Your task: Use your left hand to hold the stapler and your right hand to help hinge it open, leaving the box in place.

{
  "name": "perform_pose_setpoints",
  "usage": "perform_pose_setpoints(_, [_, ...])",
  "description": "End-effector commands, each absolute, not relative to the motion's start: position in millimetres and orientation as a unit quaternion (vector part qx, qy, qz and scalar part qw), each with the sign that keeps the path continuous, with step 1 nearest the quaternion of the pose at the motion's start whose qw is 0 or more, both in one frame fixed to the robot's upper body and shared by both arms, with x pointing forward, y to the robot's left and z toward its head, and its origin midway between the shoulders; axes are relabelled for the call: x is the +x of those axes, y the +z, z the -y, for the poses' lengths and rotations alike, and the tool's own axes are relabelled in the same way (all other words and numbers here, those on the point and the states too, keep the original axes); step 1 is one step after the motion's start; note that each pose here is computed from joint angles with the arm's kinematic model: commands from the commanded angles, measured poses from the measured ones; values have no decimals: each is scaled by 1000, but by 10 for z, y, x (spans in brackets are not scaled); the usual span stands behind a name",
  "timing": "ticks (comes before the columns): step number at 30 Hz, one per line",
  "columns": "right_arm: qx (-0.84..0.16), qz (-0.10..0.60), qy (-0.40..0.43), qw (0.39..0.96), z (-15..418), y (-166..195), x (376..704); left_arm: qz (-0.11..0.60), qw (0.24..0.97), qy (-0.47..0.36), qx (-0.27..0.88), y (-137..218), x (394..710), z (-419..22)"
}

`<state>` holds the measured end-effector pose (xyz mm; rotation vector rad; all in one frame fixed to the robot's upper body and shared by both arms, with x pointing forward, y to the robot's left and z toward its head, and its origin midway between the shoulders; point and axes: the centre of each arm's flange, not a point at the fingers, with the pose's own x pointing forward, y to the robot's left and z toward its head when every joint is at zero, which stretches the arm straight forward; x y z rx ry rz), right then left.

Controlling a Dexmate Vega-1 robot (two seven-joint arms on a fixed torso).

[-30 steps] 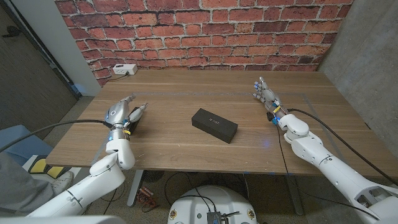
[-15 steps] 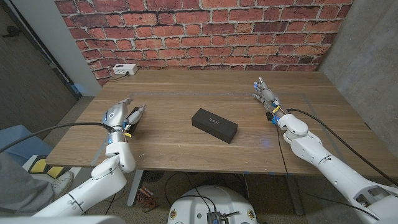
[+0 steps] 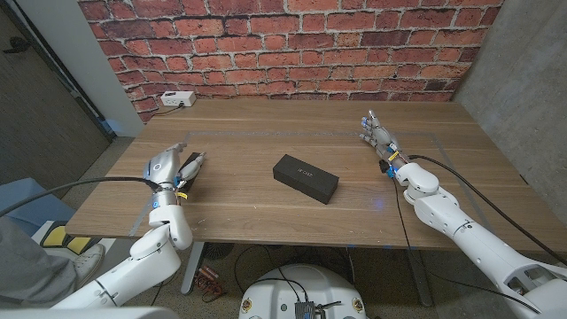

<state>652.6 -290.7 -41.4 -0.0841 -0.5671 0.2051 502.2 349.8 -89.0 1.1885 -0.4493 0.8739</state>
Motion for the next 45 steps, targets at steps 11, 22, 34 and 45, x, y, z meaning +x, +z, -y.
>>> perform_pose_setpoints(11, [-43, 272, 101, 956, 2912, -475, 6493, 162, 714, 386, 561, -1035, 5088, -3536])
perform_pose_setpoints(22, [-45, 271, 100, 956, 2869, -468, 6484, 159, 703, 394, 570, -1065, 5108, -3523])
perform_pose_setpoints(34, [-47, 264, 103, 958, 2833, -473, 6499, 138, 708, 399, 566, -1153, 5088, -3556])
perform_pose_setpoints(45, [-49, 260, 109, 958, 2813, -499, 6509, 118, 711, 399, 567, -1182, 5070, -3545])
